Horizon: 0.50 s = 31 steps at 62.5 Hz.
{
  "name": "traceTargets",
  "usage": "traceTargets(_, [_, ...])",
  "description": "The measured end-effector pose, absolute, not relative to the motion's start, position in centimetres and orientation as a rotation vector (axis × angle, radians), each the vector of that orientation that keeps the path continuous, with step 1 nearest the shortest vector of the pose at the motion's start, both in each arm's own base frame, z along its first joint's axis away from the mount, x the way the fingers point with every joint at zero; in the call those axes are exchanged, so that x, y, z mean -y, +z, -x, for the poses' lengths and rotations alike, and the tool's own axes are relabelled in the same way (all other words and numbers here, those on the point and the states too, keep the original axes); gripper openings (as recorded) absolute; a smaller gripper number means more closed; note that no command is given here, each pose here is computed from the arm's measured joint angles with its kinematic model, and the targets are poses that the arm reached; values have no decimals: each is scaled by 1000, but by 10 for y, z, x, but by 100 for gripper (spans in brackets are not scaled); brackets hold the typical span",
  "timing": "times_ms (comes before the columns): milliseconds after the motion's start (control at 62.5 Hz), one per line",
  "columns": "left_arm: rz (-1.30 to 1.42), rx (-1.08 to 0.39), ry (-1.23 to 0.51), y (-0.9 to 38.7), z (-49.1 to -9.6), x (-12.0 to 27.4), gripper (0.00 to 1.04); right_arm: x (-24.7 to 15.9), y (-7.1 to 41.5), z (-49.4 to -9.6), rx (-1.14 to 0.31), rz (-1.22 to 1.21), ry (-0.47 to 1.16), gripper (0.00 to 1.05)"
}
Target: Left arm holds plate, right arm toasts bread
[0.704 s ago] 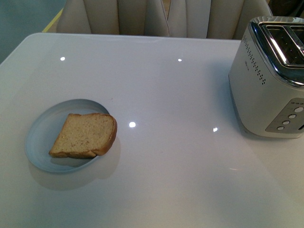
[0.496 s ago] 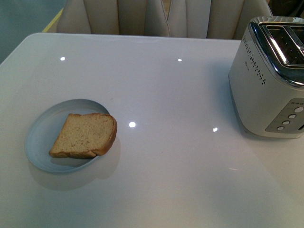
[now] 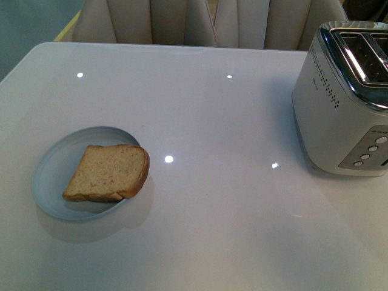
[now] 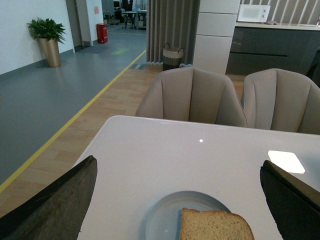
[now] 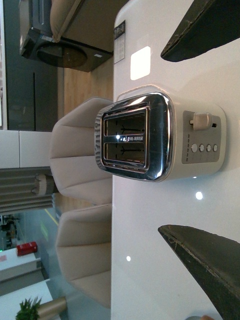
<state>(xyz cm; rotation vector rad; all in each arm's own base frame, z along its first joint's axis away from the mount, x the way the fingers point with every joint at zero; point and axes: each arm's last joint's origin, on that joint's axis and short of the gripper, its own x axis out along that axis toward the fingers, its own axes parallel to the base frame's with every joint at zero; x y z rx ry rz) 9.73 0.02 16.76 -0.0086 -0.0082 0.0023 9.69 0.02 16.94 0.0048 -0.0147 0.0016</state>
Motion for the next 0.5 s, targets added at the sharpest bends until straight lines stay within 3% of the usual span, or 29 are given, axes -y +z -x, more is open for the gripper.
traceTargets(432, [9,8,2,168,-97,0,98,0,169,-97,15,-5,2,96])
traceTargets(480, [-13,-95,-49,167,-97,0,98,0,169,-97,15,-5,1,96])
traceTargets(496, [-21,-227,-91,168,-98,1,98,0,169,-97,15,-5,0,96])
